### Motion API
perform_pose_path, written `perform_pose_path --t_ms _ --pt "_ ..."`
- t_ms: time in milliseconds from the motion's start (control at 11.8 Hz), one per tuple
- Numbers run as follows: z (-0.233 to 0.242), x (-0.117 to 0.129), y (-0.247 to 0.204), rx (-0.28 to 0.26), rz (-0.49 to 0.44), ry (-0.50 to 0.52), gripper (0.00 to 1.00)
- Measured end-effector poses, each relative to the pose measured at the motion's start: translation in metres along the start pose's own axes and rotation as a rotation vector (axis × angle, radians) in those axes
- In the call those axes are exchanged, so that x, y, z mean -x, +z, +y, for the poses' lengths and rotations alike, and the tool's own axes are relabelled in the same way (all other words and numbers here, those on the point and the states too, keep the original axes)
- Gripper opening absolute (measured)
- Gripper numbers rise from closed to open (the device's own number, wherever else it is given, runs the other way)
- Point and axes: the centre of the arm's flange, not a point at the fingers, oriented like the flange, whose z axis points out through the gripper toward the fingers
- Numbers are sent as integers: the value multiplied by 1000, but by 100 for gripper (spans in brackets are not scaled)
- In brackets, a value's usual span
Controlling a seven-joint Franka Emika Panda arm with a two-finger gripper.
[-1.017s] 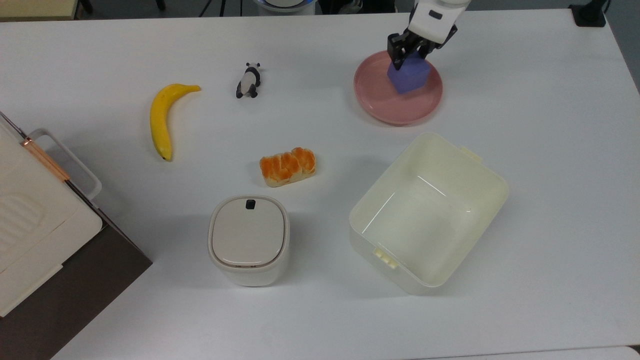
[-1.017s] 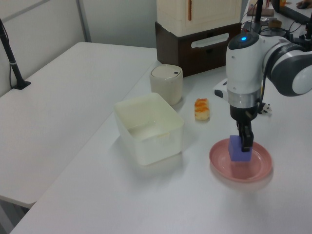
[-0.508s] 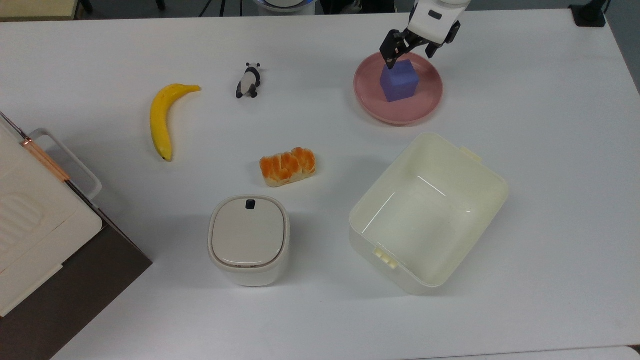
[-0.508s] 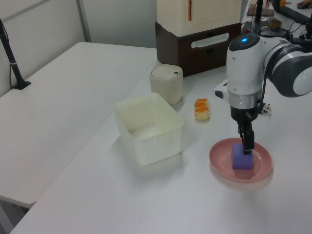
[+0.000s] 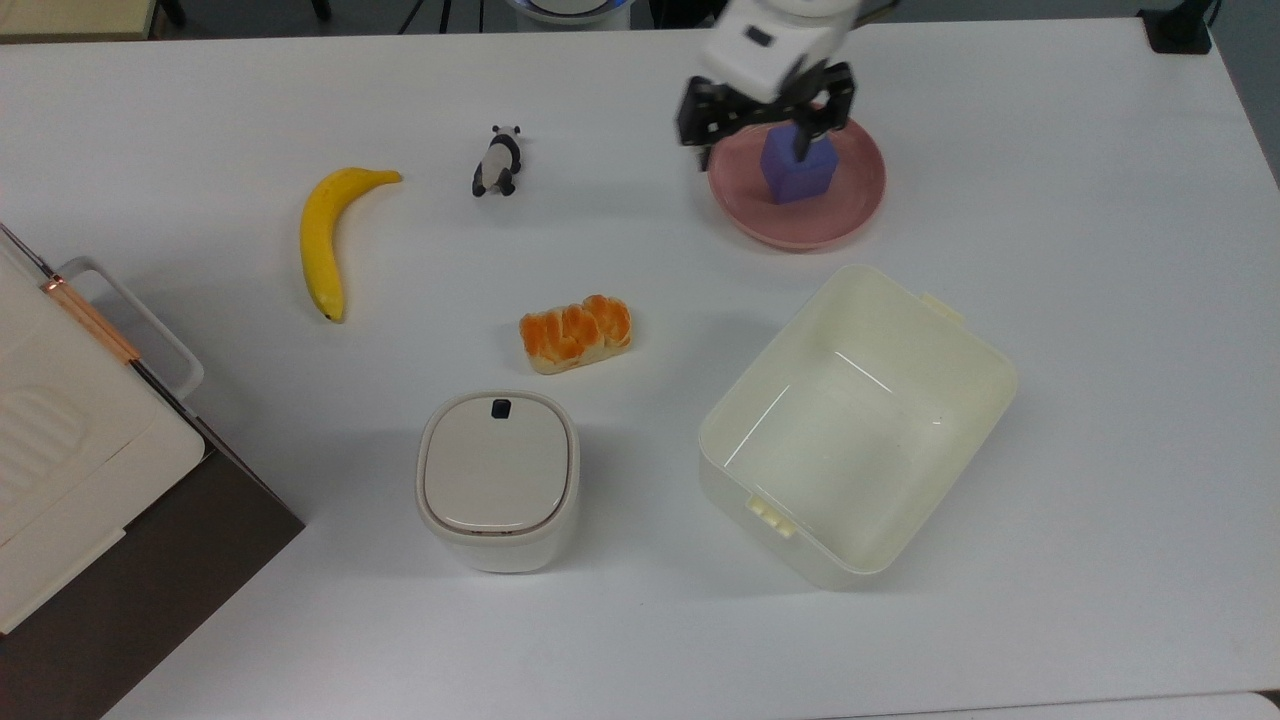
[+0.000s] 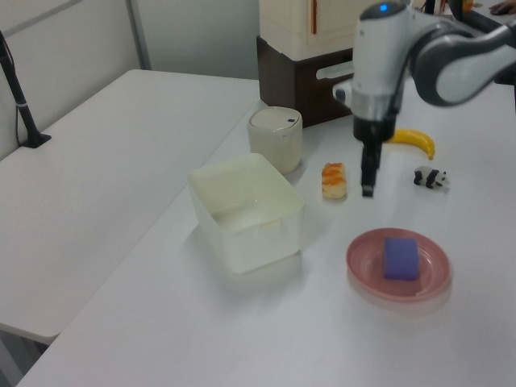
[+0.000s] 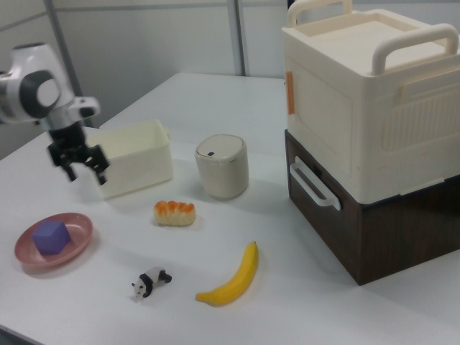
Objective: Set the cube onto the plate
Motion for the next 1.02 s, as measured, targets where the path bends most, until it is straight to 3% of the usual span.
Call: perform_pose_path --t_ms 169,424,763,1017 --pt "72 -20 -33 14 22 117 100" --pt "144 -22 -76 30 -3 237 100" --pt "206 -18 -96 33 4 229 100" --pt "218 -14 -105 31 -12 250 100"
